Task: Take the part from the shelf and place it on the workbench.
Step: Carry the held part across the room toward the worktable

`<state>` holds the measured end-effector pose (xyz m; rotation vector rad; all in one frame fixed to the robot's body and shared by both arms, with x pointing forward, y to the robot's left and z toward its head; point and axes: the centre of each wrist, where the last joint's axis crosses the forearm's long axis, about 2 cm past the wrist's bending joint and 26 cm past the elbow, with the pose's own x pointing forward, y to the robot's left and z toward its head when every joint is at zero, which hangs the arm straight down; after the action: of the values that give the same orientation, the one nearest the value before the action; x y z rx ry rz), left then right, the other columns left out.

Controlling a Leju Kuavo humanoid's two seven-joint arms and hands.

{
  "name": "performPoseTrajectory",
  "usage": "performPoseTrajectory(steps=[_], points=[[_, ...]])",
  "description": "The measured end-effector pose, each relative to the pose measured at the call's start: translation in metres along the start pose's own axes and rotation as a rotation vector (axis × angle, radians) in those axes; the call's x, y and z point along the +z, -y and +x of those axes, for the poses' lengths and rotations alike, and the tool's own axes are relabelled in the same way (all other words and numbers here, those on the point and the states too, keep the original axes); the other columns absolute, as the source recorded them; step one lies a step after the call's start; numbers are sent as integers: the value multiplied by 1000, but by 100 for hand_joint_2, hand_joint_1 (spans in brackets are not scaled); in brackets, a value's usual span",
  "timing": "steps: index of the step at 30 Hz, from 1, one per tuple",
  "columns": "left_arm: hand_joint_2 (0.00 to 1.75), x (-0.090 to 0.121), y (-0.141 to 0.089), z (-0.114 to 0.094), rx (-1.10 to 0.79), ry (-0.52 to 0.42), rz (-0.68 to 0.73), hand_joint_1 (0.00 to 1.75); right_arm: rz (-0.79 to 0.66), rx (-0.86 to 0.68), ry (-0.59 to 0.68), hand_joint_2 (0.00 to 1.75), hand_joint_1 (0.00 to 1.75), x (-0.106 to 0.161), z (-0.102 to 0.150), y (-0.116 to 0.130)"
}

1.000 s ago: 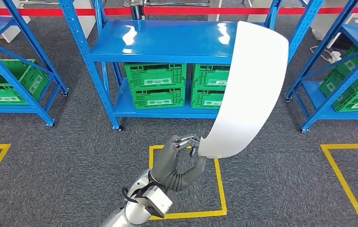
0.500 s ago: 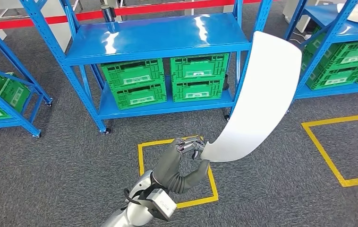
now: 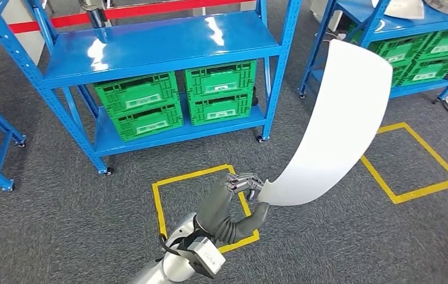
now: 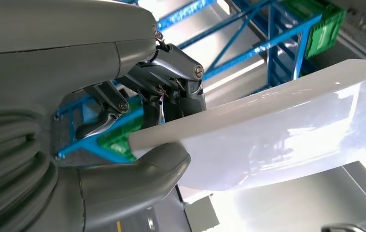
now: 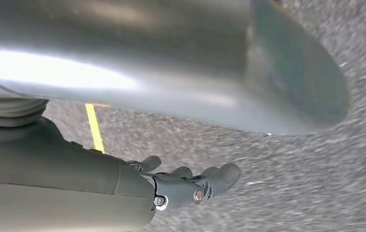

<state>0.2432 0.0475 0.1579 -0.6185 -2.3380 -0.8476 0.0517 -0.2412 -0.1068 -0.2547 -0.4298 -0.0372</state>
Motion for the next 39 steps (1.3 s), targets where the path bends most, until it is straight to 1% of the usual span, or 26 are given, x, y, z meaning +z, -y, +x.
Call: performPoseTrajectory(steps=[5, 9, 17, 24, 29, 39], points=[[175, 1, 0, -2, 0, -6, 2, 175, -14, 9, -24, 0, 0, 0, 0, 0], [175, 2, -1, -2, -18, -15, 20, 175, 11, 27, -25, 0, 0, 0, 1, -1], [175, 10, 1, -3, -21, -42, 18, 175, 30, 33, 4, 0, 0, 0, 3, -2], [175, 9, 1, -2, -14, -40, 17, 175, 31, 36, 12, 0, 0, 0, 5, -3], [175, 5, 4, -2, 24, -30, 7, 175, 23, 29, 25, 0, 0, -1, 6, -2], [175, 1, 8, -3, 51, -10, -6, 175, 0, -2, -12, 0, 0, -2, 3, 1]])
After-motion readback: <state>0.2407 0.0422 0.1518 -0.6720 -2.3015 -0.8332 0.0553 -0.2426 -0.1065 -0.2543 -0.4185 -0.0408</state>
